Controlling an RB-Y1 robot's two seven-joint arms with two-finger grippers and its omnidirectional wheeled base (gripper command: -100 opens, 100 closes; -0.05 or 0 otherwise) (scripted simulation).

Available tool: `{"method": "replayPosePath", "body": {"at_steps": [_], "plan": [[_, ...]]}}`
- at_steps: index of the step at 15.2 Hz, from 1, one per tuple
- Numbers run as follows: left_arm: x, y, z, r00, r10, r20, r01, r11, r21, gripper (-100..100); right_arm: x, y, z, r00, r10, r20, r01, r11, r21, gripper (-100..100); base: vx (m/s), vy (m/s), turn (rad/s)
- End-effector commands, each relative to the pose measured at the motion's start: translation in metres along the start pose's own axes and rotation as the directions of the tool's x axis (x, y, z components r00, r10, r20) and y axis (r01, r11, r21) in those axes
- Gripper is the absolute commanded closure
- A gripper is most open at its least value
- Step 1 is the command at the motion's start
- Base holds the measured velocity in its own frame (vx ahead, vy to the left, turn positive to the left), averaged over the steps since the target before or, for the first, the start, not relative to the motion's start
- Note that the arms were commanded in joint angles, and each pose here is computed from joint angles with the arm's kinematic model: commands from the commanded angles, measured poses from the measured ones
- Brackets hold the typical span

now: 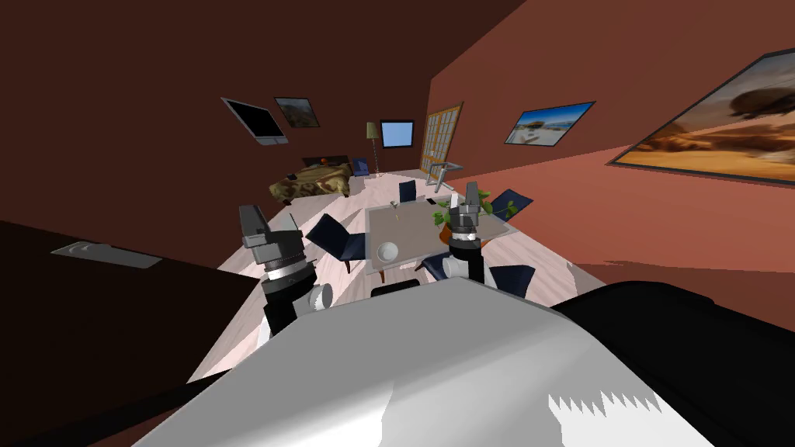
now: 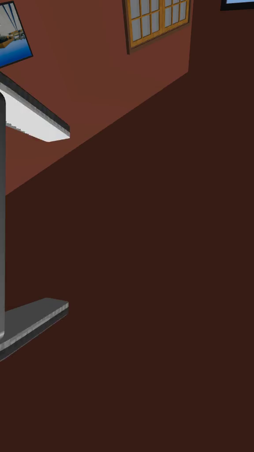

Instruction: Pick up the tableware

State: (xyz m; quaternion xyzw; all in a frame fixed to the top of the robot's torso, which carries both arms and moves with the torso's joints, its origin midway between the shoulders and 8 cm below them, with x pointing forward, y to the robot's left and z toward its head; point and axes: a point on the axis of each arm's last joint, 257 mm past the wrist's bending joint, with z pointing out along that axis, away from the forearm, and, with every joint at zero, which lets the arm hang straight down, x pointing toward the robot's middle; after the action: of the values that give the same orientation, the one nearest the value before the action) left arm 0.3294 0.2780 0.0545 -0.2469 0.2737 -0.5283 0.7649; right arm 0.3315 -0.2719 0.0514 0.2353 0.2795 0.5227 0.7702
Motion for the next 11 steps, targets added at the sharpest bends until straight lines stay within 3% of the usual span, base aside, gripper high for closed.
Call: {"method": "replayPosePath", "body": {"at_steps": [1, 8, 11], "plan": [[0.006, 0.005, -0.001, 0.999, 0.010, -0.045, -0.010, 1.000, -0.006, -100, 0.000, 0.000, 0.000, 1.000, 0.000, 0.000, 0.000, 1.000, 0.000, 0, -0.002, 0.000, -0.028], [0.022, 0.037, -0.007, 0.987, 0.023, -0.159, -0.035, 0.997, -0.071, -100, 0.000, 0.000, 0.000, 1.000, 0.000, 0.000, 0.000, 1.000, 0.000, 0, -0.009, 0.003, -0.068], [0.028, 0.079, -0.017, 0.976, 0.017, -0.217, -0.054, 0.985, -0.166, -100, 0.000, 0.000, 0.000, 1.000, 0.000, 0.000, 0.000, 1.000, 0.000, 0, -0.019, 0.005, -0.147]]}}
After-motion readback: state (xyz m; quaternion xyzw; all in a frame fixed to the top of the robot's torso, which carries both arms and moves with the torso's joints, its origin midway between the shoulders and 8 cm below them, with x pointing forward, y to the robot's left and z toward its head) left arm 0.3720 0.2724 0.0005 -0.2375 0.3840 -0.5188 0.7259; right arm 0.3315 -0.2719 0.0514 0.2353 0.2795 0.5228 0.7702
